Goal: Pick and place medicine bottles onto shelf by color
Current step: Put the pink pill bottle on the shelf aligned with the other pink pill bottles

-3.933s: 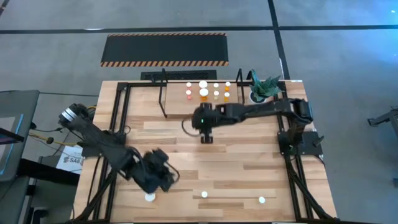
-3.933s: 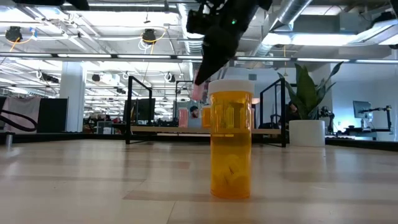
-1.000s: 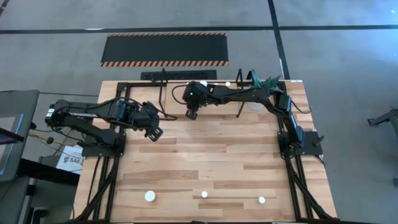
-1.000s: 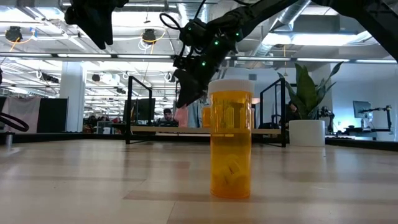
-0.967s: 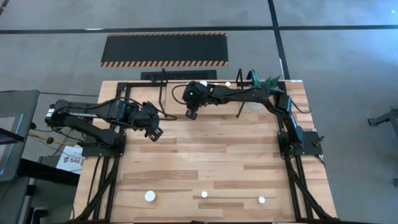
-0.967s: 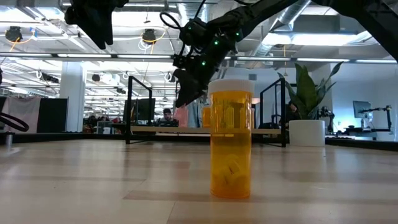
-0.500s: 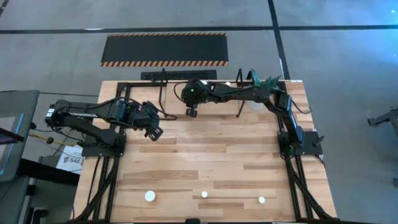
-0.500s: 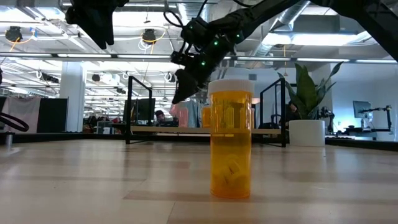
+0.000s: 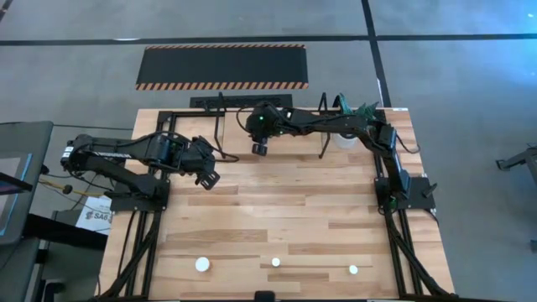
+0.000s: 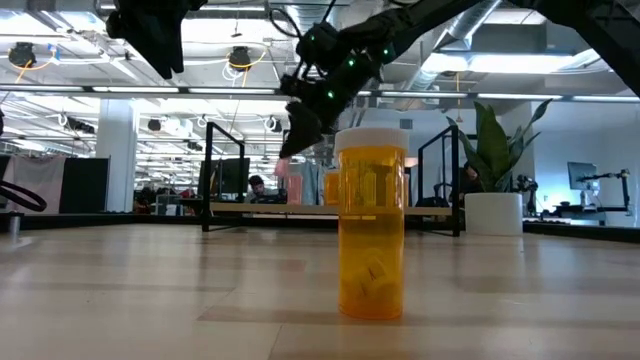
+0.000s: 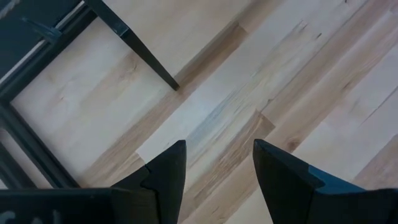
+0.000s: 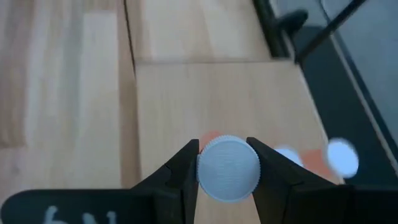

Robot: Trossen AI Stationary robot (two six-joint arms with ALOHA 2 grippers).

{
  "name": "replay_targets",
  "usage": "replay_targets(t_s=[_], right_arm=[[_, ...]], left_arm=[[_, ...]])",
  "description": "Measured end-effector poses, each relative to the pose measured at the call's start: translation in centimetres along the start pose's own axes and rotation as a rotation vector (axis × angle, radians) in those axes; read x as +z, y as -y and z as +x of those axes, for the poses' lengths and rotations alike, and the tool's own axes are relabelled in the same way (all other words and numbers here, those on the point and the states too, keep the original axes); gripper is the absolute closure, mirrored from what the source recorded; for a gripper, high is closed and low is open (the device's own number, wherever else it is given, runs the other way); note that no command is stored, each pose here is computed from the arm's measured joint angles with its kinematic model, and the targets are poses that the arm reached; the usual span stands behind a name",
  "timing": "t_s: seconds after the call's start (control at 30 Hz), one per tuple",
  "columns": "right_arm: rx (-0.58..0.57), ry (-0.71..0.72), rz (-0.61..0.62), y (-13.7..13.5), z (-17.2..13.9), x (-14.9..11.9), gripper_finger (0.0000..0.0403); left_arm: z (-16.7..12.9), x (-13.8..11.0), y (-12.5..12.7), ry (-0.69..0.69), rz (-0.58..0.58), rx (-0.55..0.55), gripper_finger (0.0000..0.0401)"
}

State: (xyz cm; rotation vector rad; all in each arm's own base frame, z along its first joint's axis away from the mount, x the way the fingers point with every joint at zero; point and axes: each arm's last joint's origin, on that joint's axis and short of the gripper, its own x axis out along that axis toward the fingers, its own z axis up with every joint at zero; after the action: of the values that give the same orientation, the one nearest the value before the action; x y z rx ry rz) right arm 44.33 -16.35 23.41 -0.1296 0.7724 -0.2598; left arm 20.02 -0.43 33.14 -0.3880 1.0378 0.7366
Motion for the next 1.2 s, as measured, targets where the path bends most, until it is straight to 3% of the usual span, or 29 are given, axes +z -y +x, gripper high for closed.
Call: replay_targets(t_s=[0.3,1.07,1.2], right_arm=[[0.032,-0.127,0.049,-0.6,1.0,-1.6,0.0263],[0.041,-0.108,0.060,-1.5,1.0,-1.3,0.0263],[0.038,-0.088,0.059,-1.8,1.7,-2.2,0.0263]], left_arm=[[0.0,0.0,0.0,0.002,-0.010,0.002,0.0228],[0.0,0.3,0.3,0.026,-0.036,-0.027,0.0228],[0.0,0.3,0.3,0.028,-0.038,-0.032,0.0228]])
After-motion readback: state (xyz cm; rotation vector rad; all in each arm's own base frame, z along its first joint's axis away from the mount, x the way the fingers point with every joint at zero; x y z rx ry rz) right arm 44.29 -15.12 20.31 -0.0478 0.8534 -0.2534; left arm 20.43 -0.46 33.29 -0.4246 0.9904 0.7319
